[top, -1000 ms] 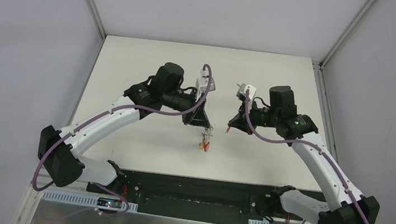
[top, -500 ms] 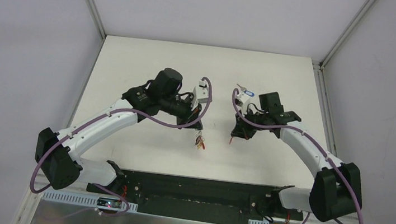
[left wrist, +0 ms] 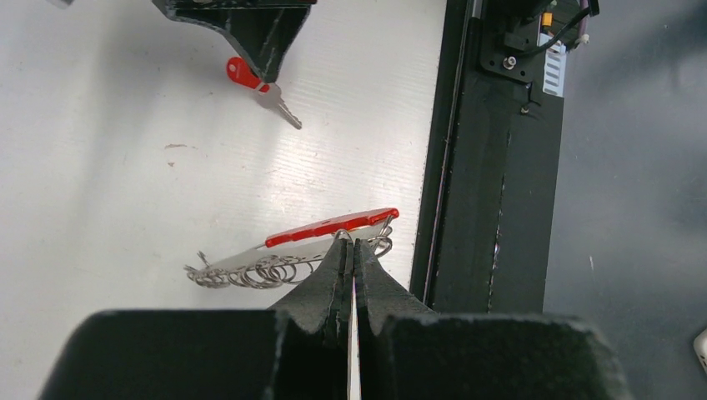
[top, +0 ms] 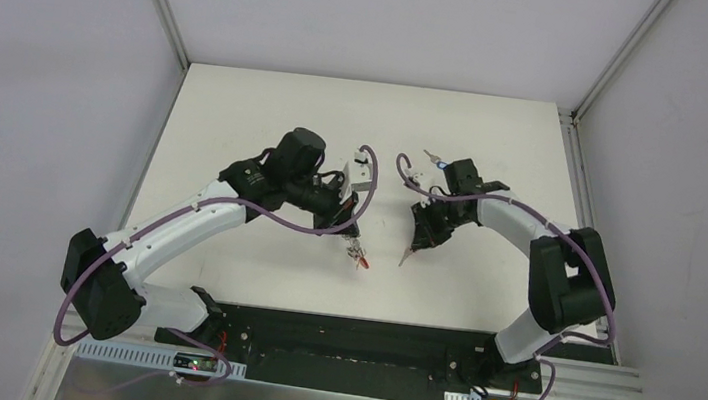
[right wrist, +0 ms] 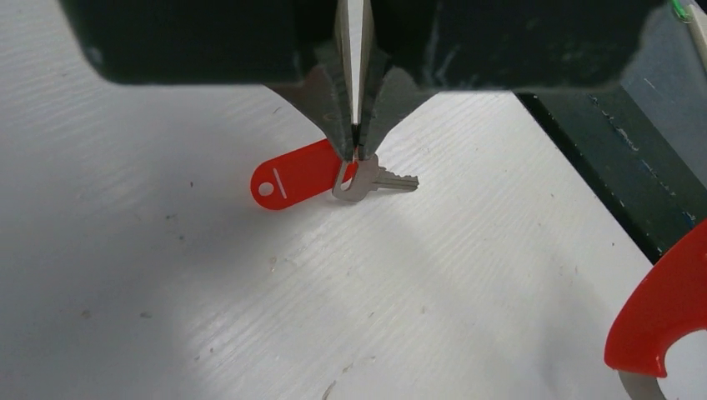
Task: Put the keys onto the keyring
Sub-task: Place the key at the center of the board, then adjust the keyring.
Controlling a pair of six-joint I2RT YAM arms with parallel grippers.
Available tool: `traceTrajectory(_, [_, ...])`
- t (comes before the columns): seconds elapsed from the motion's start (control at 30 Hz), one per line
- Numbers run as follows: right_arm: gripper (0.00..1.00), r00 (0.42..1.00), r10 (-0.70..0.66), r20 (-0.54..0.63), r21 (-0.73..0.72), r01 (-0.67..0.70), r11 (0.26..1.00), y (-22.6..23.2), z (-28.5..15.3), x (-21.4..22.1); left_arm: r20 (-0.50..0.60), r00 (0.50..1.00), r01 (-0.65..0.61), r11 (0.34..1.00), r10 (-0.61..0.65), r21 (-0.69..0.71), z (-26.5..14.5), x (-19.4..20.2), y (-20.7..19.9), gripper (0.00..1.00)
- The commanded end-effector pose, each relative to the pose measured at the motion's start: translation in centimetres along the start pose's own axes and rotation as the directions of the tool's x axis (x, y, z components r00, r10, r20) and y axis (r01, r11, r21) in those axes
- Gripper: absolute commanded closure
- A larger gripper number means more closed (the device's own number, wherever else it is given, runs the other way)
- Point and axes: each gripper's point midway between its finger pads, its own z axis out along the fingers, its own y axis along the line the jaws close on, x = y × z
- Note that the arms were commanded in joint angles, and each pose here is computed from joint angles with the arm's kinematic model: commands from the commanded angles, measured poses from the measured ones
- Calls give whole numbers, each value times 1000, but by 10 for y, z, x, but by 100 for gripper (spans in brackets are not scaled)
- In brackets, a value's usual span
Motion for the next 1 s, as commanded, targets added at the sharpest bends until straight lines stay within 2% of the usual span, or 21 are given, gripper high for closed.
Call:
traceTrajectory(0.0, [92,999,38,-8,23,-37,999,-11,2,-15,75,994,-82,996,81,19,-8,-16,-10,100])
traceTrajectory(0.33, [84,997,50,-54,59,-47,997,-24,9,-10,70,993,-99,995,98,13,-10,-11,-11,100])
traceTrajectory(0.5, [77,1000,13,1,62,-13,998,-17,-5,-23,76,991,-112,994,111,10,-12,-13,-12,100])
traceTrajectory(0.63, [69,991,-58,117,24,56,998,0,-29,-47,84,990,-118,993,116,12,-14,-17,-12,100])
traceTrajectory(0.73, [61,962,-154,226,-36,166,985,24,-49,-66,105,986,-137,988,129,65,-17,-21,-19,100])
traceTrajectory(0.87, [53,865,-277,418,-143,364,920,78,-85,-87,129,978,-184,970,165,159,-24,-29,-33,100])
traceTrajectory(0.97, [49,787,-310,533,-193,470,861,114,-110,-97,147,971,-216,951,186,220,-27,-34,-43,100])
